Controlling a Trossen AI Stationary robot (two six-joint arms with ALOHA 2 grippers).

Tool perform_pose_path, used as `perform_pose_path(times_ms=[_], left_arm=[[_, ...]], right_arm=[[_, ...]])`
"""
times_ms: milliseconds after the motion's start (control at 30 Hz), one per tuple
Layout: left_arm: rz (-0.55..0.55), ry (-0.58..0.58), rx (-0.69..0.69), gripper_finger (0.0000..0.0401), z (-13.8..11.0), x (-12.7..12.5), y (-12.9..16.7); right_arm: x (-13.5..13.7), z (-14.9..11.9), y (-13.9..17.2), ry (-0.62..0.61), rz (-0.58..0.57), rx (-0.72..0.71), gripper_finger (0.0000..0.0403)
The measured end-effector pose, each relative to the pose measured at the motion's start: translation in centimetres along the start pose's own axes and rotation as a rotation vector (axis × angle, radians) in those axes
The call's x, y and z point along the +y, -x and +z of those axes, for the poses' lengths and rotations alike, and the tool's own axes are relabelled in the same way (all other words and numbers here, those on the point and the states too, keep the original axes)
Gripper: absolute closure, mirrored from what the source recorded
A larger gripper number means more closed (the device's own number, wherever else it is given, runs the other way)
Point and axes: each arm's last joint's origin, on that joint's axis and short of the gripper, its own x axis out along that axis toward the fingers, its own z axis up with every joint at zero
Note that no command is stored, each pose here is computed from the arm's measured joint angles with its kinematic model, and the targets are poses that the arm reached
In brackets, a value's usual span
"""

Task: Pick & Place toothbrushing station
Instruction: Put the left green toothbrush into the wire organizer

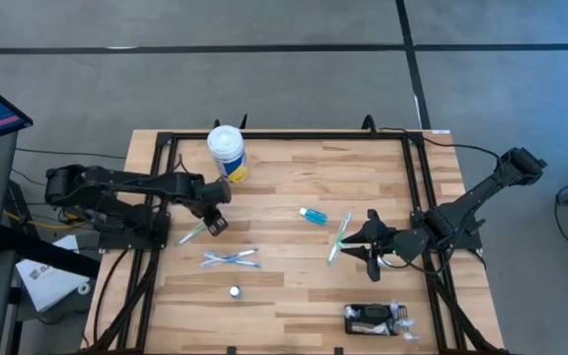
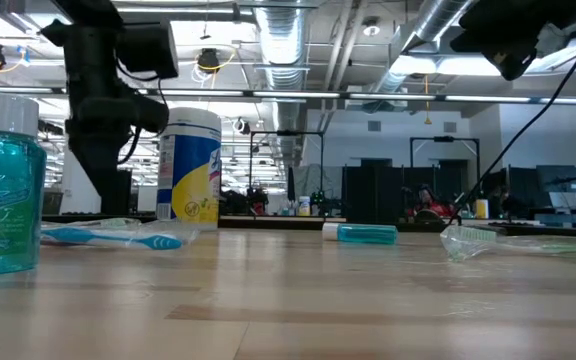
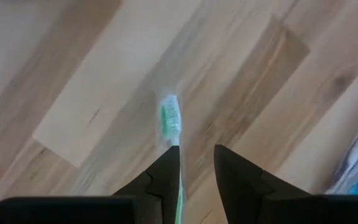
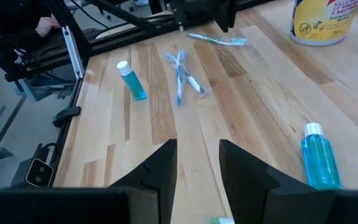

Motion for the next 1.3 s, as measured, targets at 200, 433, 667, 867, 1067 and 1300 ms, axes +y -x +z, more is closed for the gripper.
perform_pose_path(times_ms=[200,433,667,867,1067,1300], left_arm=[[0.031,-0.01,0.064,0.0306,0.1,-0.2,-1.2],[0.072,-0.018,0.102,0.0306,-0.1,-0.1,-1.8],[0.086,-0.043,0.092,0.0306,0.1,-0.1,-1.9],[0.081,-0.044,0.08,0.0306,0.2,-0.2,-1.9],[0.09,-0.044,0.061,0.0306,0.1,-0.1,-2.1],[0.074,-0.044,0.086,0.0306,-1.0,0.3,-3.5]], right_arm=[[0.0,0.0,0.0,-0.007,0.001,-0.002,0.0292],[0.0,0.0,0.0,-0.009,0.002,-0.002,0.0292],[0.0,0.0,0.0,-0.009,0.002,-0.002,0.0292],[0.0,0.0,0.0,-0.009,0.002,-0.002,0.0292],[0.0,0.0,0.0,-0.009,0.002,-0.002,0.0292],[0.0,0.0,0.0,-0.009,0.001,-0.002,0.0292]])
